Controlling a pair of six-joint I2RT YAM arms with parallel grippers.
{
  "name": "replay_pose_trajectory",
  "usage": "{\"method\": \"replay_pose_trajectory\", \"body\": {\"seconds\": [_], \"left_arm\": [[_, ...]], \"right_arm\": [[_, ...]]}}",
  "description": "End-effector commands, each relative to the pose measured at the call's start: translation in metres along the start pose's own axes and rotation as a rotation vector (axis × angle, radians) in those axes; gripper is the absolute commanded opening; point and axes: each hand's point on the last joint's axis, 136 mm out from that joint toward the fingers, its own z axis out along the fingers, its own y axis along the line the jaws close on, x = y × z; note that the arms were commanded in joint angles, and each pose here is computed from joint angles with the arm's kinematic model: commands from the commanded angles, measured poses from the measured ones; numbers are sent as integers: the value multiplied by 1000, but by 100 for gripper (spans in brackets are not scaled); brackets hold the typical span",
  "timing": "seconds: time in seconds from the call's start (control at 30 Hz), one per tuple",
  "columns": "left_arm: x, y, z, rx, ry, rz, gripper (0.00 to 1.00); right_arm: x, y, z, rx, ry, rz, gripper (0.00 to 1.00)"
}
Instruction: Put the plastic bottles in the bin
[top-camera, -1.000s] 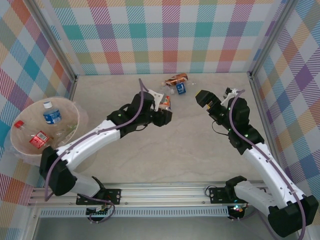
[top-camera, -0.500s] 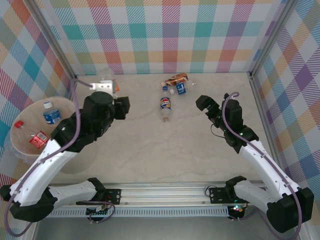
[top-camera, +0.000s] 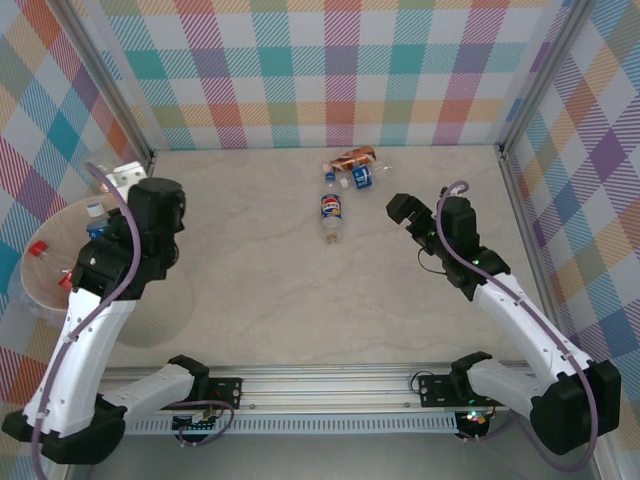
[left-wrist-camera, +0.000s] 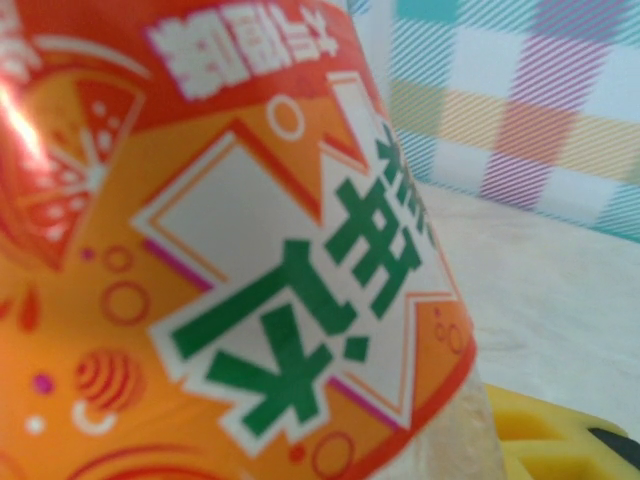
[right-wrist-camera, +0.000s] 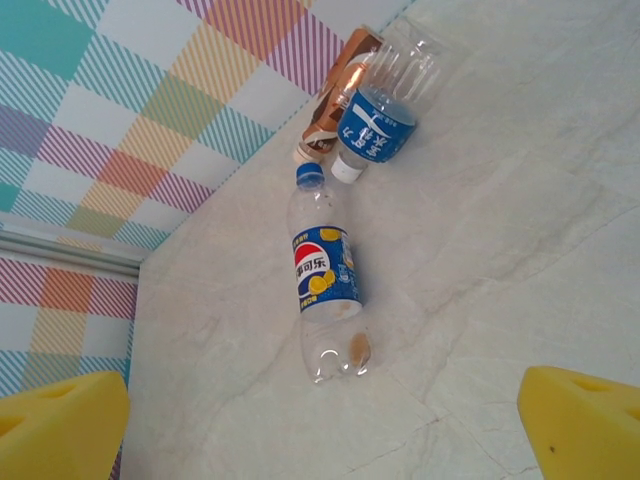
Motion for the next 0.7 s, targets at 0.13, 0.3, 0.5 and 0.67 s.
{"method": "replay_pose_trajectory", "body": {"seconds": [0.13,0.3,0.5,0.67], "left_arm": [[42,-10,20,173,296,-24,45],[48,11,30,105,361,-66,47],[57,29,31,64,412,-110,53],[54,29,30,82,415,-111,91]], "right_arm": [[-1,10,0,-15,29,-50,100],[1,8,1,-1,42,-51,100],[1,7,2,7,44,-58,100],[1,9,5,5,55,-68,100]]}}
